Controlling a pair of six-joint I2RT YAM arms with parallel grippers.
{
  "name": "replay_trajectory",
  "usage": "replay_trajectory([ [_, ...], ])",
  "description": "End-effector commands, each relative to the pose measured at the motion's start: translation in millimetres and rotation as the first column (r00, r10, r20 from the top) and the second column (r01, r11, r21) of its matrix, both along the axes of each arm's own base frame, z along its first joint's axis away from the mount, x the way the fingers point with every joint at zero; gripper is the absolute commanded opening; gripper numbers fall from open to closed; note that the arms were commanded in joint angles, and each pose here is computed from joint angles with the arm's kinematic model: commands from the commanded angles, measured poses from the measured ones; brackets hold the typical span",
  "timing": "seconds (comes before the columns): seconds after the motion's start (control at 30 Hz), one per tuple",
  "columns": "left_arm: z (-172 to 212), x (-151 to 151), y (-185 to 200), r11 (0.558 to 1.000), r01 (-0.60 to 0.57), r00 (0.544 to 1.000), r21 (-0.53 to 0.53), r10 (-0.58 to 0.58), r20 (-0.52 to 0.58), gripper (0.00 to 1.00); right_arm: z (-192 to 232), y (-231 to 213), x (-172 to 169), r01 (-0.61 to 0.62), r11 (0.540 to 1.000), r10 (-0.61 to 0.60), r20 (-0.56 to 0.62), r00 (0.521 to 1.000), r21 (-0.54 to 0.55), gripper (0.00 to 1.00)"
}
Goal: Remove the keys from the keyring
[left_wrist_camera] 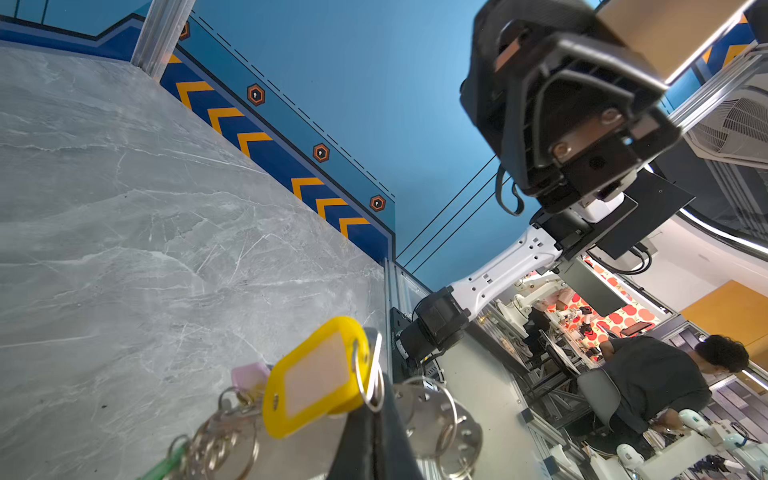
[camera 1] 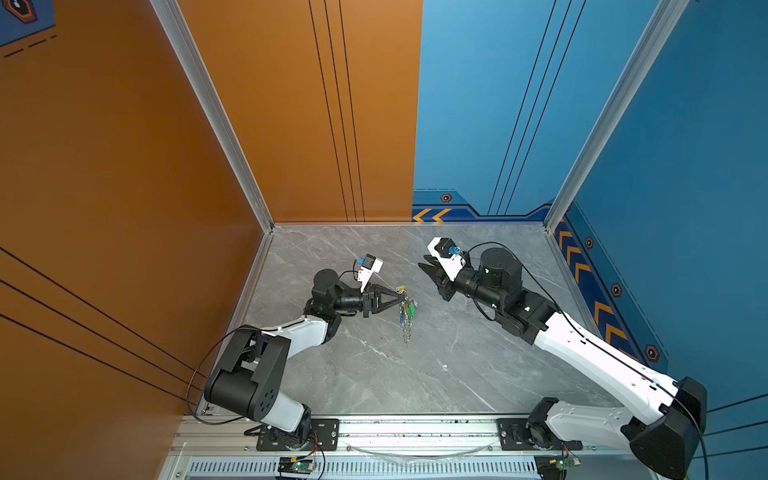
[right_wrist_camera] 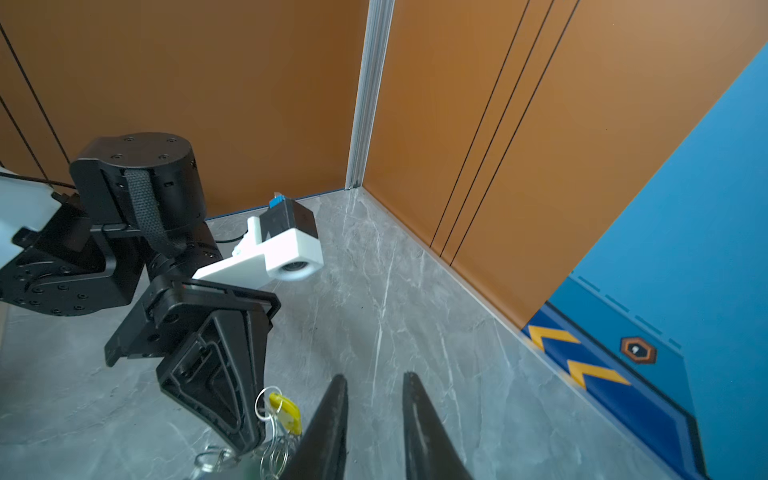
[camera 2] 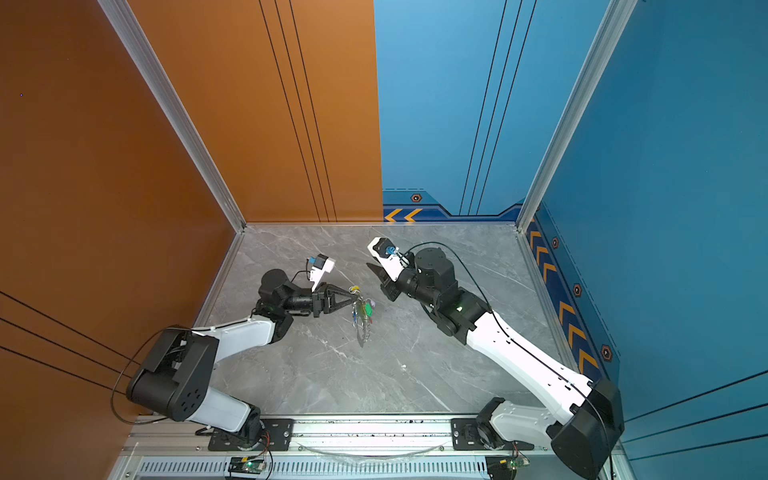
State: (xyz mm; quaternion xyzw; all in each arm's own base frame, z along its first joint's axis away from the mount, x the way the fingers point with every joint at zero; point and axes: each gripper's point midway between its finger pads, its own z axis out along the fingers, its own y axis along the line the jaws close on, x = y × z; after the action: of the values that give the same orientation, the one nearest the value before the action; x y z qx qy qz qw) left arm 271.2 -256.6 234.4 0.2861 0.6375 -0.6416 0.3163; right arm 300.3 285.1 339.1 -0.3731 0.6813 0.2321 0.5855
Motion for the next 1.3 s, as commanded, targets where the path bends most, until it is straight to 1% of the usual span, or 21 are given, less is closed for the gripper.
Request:
replay_trajectory([
  [0.0,10,1,6,0.999,-0.043,0.995,-0.016,0.044,0.09,0.0,-23,-3,-21,-0.052,0.991,0.085,-0.283,0.955,0.124,0.3],
  [0.13,12,3,10,0.997,-0.076,0.99,-0.019,0.078,0.116,0.0,-34,6,-31,-0.124,0.976,0.185,-0.384,0.905,0.178,0.34],
  [0.27,16,2,10,0.997,-0.077,0.987,-0.023,0.08,0.141,0.0,-42,22,-39,-0.191,0.958,0.269,-0.439,0.857,0.214,0.35],
  [0.53,26,-4,9,0.998,-0.062,0.982,-0.033,0.066,0.175,0.0,-63,40,-41,-0.251,0.949,0.315,-0.5,0.806,0.193,0.35],
  [0.67,27,-6,7,0.998,-0.045,0.983,-0.034,0.05,0.175,0.0,-67,43,-39,-0.252,0.95,0.311,-0.503,0.807,0.184,0.35],
  [0.77,27,-8,4,0.999,-0.027,0.985,-0.032,0.032,0.17,0.0,-64,44,-37,-0.25,0.949,0.314,-0.491,0.813,0.192,0.35],
  [1.03,29,-10,-3,0.999,0.0,0.985,-0.032,0.006,0.172,0.0,-59,51,-34,-0.263,0.942,0.332,-0.484,0.809,0.208,0.33],
  [1.27,28,-9,-3,0.999,-0.003,0.985,-0.031,0.008,0.171,0.0,-63,55,-40,-0.277,0.941,0.339,-0.493,0.801,0.195,0.25],
])
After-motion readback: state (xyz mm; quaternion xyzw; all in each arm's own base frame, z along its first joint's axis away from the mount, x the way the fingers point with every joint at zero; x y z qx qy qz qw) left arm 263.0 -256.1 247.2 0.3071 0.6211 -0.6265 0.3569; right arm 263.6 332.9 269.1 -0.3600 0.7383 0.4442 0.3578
